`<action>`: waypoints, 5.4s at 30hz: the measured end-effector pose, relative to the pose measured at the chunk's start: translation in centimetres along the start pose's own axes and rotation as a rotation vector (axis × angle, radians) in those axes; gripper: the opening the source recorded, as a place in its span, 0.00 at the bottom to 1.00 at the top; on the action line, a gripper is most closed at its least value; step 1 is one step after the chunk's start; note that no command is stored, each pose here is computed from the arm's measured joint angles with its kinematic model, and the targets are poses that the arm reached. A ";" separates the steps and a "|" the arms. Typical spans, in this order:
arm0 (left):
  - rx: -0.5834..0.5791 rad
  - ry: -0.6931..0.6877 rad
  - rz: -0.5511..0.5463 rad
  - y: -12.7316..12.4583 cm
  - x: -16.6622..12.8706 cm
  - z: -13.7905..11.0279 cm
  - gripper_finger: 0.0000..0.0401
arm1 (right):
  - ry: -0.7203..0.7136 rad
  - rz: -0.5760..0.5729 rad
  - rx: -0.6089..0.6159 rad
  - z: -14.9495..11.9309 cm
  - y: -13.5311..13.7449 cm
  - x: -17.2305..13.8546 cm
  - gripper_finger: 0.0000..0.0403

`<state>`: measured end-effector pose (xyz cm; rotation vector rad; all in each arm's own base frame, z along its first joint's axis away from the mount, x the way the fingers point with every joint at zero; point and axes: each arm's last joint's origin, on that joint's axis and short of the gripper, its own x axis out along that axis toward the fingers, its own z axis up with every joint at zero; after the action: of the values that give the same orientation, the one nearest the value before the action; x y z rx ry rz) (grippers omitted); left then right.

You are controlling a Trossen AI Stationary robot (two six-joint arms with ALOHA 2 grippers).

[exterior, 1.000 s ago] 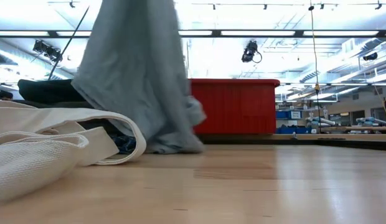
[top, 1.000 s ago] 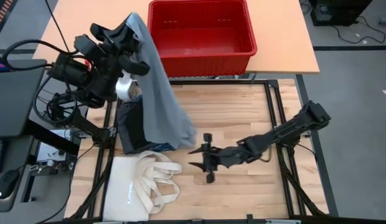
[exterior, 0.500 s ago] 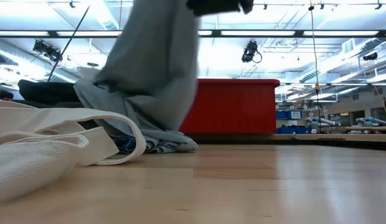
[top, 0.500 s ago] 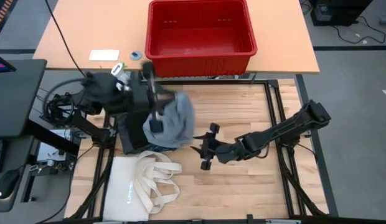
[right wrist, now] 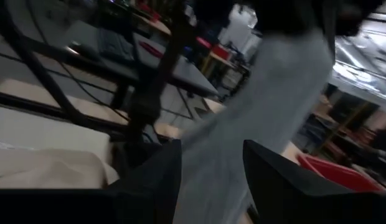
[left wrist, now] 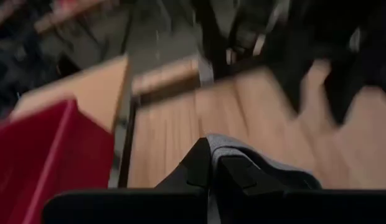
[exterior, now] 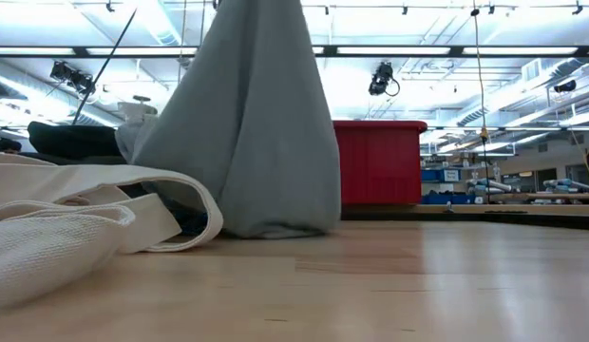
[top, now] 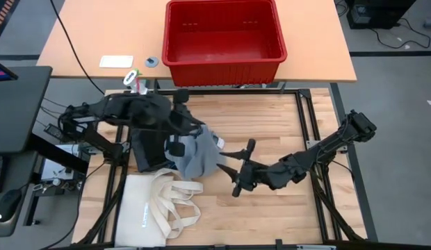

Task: Fold Laundry from Bin
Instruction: Fold the gray shirt

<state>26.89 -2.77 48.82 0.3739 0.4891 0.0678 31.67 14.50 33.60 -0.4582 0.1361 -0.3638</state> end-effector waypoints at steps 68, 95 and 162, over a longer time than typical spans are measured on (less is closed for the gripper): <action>0.184 0.376 -0.266 -9.2 12.3 -12.0 0.60 | 1.315 0.385 0.688 -9.4 8.4 -10.2 0.38; 0.025 0.409 -0.345 -12.9 21.0 -23.1 0.52 | 0.636 0.182 0.465 -7.7 8.0 -7.1 0.38; -0.176 -0.387 -0.245 -11.0 19.8 -13.8 0.02 | 0.744 0.080 0.264 -11.7 10.3 -5.4 0.04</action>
<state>37.53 -5.33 24.68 0.1456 0.1414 -0.1951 27.41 20.33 18.74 -0.0368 0.8171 -0.4533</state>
